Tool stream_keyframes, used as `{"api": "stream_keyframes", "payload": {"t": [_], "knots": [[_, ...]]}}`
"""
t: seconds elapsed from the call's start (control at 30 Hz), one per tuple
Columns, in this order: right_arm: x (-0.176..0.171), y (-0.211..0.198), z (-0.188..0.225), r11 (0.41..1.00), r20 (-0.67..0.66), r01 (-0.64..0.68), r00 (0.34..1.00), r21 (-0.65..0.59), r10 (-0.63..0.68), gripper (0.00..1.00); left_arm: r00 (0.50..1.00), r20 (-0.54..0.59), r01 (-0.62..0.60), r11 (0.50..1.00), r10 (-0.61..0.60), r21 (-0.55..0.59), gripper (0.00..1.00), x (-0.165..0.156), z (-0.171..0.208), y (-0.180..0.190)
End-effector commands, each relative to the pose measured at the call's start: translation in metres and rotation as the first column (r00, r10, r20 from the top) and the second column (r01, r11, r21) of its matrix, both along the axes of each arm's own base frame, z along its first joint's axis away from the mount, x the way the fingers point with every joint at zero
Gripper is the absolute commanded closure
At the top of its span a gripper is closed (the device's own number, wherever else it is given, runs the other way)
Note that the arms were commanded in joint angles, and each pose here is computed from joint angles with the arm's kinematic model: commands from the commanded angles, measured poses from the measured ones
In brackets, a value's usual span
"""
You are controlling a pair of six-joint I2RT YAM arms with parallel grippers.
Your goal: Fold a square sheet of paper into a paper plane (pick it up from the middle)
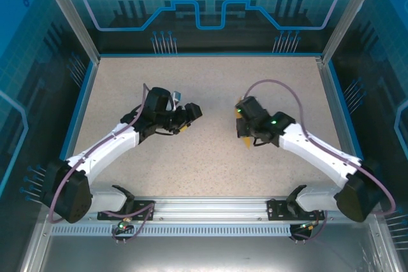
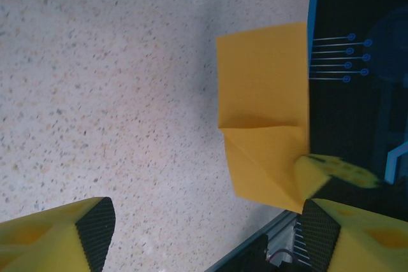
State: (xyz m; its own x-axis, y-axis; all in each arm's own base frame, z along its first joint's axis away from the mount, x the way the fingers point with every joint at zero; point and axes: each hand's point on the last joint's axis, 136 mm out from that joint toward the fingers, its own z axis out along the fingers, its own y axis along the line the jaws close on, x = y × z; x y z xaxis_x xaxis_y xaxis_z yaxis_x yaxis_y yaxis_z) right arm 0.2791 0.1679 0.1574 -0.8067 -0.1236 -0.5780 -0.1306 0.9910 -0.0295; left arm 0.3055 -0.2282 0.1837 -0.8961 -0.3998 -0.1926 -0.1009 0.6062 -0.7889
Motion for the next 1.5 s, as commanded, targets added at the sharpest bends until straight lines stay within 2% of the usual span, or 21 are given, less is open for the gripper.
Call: {"api": "stream_keyframes", "payload": {"t": [0.0, 0.13, 0.23, 0.33, 0.43, 0.7, 1.03, 1.27, 1.47], "knots": [[0.005, -0.031, 0.019, 0.906, 0.127, 0.049, 0.992, -0.420, 0.005, 1.00, 0.998, -0.035, 0.051, 0.999, -0.050, 0.019, 0.19, 0.001, -0.006, 0.003], [0.009, -0.002, 0.014, 0.816, 0.156, 0.022, 0.984, -0.578, 0.084, 1.00, 0.998, -0.031, 0.052, 0.998, -0.051, 0.037, 0.19, 0.010, -0.006, 0.011], [0.007, 0.021, -0.003, 0.764, 0.122, -0.017, 0.985, -0.645, 0.125, 1.00, 0.999, -0.031, 0.034, 0.997, -0.032, 0.063, 0.19, 0.017, -0.005, 0.026], [-0.001, 0.045, -0.027, 0.752, 0.061, -0.084, 0.985, -0.654, 0.164, 1.00, 0.999, -0.037, 0.011, 0.995, -0.007, 0.099, 0.19, 0.021, -0.005, 0.043], [-0.011, 0.064, -0.056, 0.766, -0.025, -0.155, 0.984, -0.623, 0.178, 0.99, 0.999, -0.041, 0.009, 0.994, -0.005, 0.108, 0.19, 0.020, -0.006, 0.051], [-0.045, 0.116, -0.119, 0.824, -0.224, -0.328, 0.942, -0.462, 0.249, 0.92, 0.994, -0.101, 0.051, 0.993, -0.040, 0.108, 0.19, 0.016, -0.025, 0.054], [-0.061, 0.152, -0.148, 0.879, -0.310, -0.401, 0.896, -0.258, 0.318, 0.82, 0.989, -0.133, 0.078, 0.993, -0.066, 0.087, 0.19, 0.018, -0.038, 0.050], [-0.062, 0.163, -0.128, 0.887, -0.272, -0.449, 0.872, -0.110, 0.407, 0.66, 0.982, -0.170, 0.090, 0.994, -0.078, 0.067, 0.19, 0.017, -0.050, 0.046], [-0.059, 0.150, -0.093, 0.888, -0.222, -0.439, 0.860, 0.134, 0.459, 0.57, 0.977, -0.190, 0.109, 0.994, -0.102, 0.028, 0.19, 0.015, -0.056, 0.039]]}}
